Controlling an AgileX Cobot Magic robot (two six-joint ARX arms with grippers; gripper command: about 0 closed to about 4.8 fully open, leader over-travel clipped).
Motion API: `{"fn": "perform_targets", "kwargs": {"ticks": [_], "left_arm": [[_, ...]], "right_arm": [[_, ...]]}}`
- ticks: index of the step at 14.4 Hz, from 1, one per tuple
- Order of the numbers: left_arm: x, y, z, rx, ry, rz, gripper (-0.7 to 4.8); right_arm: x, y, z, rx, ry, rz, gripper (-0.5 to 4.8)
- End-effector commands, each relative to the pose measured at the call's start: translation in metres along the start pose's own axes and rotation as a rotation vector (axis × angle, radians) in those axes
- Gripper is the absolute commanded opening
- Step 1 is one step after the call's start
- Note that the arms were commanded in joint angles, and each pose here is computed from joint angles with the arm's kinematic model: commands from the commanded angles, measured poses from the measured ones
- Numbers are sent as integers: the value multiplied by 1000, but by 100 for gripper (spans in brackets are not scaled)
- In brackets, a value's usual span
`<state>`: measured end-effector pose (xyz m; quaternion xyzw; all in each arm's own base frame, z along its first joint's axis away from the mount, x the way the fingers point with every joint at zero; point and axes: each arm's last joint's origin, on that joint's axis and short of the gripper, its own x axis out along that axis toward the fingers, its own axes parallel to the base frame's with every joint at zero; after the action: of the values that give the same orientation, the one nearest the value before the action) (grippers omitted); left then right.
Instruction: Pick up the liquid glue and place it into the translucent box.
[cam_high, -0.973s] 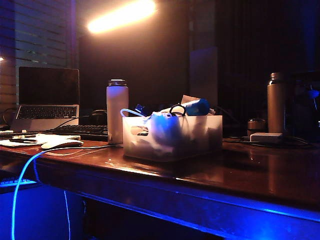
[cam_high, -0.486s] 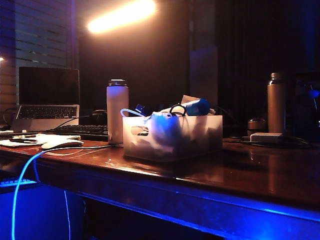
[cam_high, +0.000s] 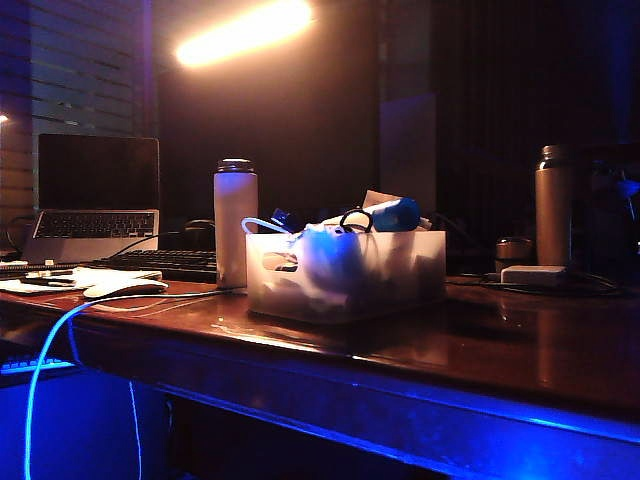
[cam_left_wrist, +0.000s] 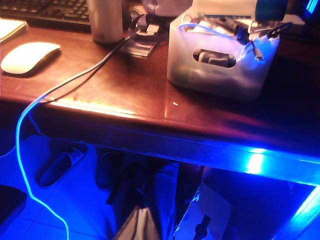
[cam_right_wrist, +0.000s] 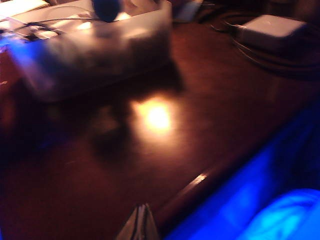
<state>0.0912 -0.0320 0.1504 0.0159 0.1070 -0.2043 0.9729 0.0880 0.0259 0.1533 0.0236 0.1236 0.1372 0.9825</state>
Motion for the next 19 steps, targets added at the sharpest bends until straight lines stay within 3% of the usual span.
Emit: {"fn": "perform_targets", "kwargs": {"ticks": [1,6,19], "left_arm": [[-1,7,-3,-8,5,59,-2],[-9,32,-3,-52,-55,344,-2],[-9,33,-3,-54,-57,350,-2]], "right_arm": [[0,-8,-1,23,-12,-88,-5],[3,-23,-1,48,-102,-225,-5],[2,-23,-1,50,-102,-233,-5]]}}
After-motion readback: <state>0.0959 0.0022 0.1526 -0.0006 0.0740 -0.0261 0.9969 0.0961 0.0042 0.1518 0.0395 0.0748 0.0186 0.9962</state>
